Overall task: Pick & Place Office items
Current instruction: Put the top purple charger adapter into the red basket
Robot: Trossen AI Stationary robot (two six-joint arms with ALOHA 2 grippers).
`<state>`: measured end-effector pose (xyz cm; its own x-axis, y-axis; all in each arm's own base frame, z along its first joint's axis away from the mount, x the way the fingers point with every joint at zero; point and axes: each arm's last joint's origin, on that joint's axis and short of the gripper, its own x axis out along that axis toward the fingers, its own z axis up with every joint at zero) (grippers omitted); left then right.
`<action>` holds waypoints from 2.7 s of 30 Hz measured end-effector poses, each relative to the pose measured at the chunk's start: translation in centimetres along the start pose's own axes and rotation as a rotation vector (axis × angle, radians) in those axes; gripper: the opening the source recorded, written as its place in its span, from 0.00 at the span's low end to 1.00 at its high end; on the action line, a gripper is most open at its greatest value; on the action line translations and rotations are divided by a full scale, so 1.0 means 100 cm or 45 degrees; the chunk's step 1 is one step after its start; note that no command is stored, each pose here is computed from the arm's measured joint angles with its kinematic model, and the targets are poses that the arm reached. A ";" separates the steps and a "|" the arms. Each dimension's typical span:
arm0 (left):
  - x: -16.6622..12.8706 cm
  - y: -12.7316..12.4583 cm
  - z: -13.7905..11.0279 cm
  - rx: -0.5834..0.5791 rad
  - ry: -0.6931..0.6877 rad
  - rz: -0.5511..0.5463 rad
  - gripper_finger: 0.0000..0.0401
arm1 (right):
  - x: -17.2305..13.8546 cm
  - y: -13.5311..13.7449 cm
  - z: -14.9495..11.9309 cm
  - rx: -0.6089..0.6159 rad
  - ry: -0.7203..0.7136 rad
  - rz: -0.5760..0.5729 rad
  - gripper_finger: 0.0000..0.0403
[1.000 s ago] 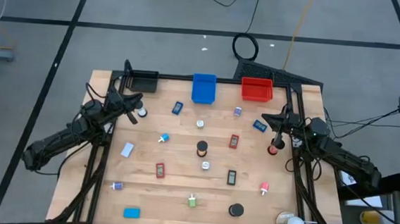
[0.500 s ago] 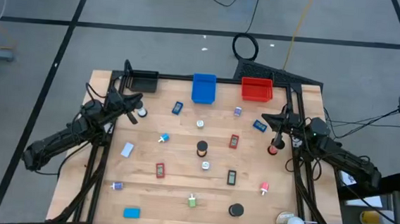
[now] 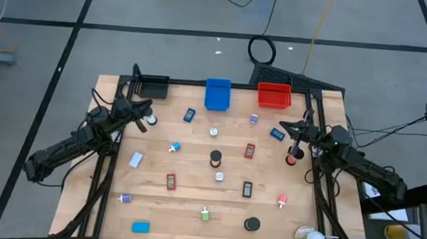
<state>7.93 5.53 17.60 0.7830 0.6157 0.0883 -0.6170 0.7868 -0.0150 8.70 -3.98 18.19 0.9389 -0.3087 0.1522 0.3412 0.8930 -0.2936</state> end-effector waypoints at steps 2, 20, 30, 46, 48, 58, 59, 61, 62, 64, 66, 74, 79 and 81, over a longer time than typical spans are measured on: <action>0.000 0.000 0.000 0.000 0.000 0.000 0.09 | 0.000 0.000 0.000 0.000 -0.006 -0.001 0.01; 0.000 0.000 0.000 0.000 0.000 0.000 0.09 | 0.000 -0.002 0.010 0.616 -0.131 0.013 0.01; 0.000 0.000 0.000 0.000 0.001 0.000 0.09 | -0.003 0.002 0.022 0.656 -0.259 0.346 0.01; 0.000 0.000 0.000 0.000 0.001 0.000 0.09 | -0.003 0.002 0.021 0.678 -0.241 0.347 0.01; 0.000 0.000 0.000 0.000 0.001 -0.001 0.09 | -0.003 0.002 0.021 0.659 -0.246 0.344 0.01; 0.000 0.000 0.000 0.000 0.001 0.000 0.09 | -0.003 0.002 0.023 0.685 -0.265 0.347 0.01; 0.000 0.000 0.000 0.000 0.001 -0.001 0.09 | -0.003 0.002 0.023 0.685 -0.265 0.347 0.01; 0.000 0.000 0.000 0.000 0.001 0.000 0.09 | -0.003 0.002 0.023 0.682 -0.265 0.347 0.01; 0.000 0.000 0.000 0.000 0.001 -0.001 0.09 | -0.003 0.002 0.023 0.682 -0.265 0.346 0.01; 0.000 0.000 0.000 0.000 0.001 0.000 0.09 | -0.003 0.002 0.023 0.680 -0.272 0.346 0.01; 0.000 0.000 0.000 0.000 0.001 0.000 0.09 | -0.004 0.001 0.025 0.669 -0.301 0.342 0.01; 0.000 0.000 0.000 0.000 0.001 0.000 0.09 | -0.004 -0.001 0.025 0.816 -0.302 0.261 0.01; 0.000 0.000 0.000 0.000 0.001 -0.001 0.09 | -0.003 -0.003 0.024 0.759 -0.302 0.163 0.01; 0.000 0.000 0.000 0.000 0.001 0.000 0.09 | -0.002 -0.003 0.023 0.765 -0.287 0.132 0.01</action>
<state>7.93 5.53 17.59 0.7833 0.6155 0.0877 -0.6167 0.7870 -0.0149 8.31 -3.49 20.39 0.9109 -0.1929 0.3649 0.1028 0.9623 0.2520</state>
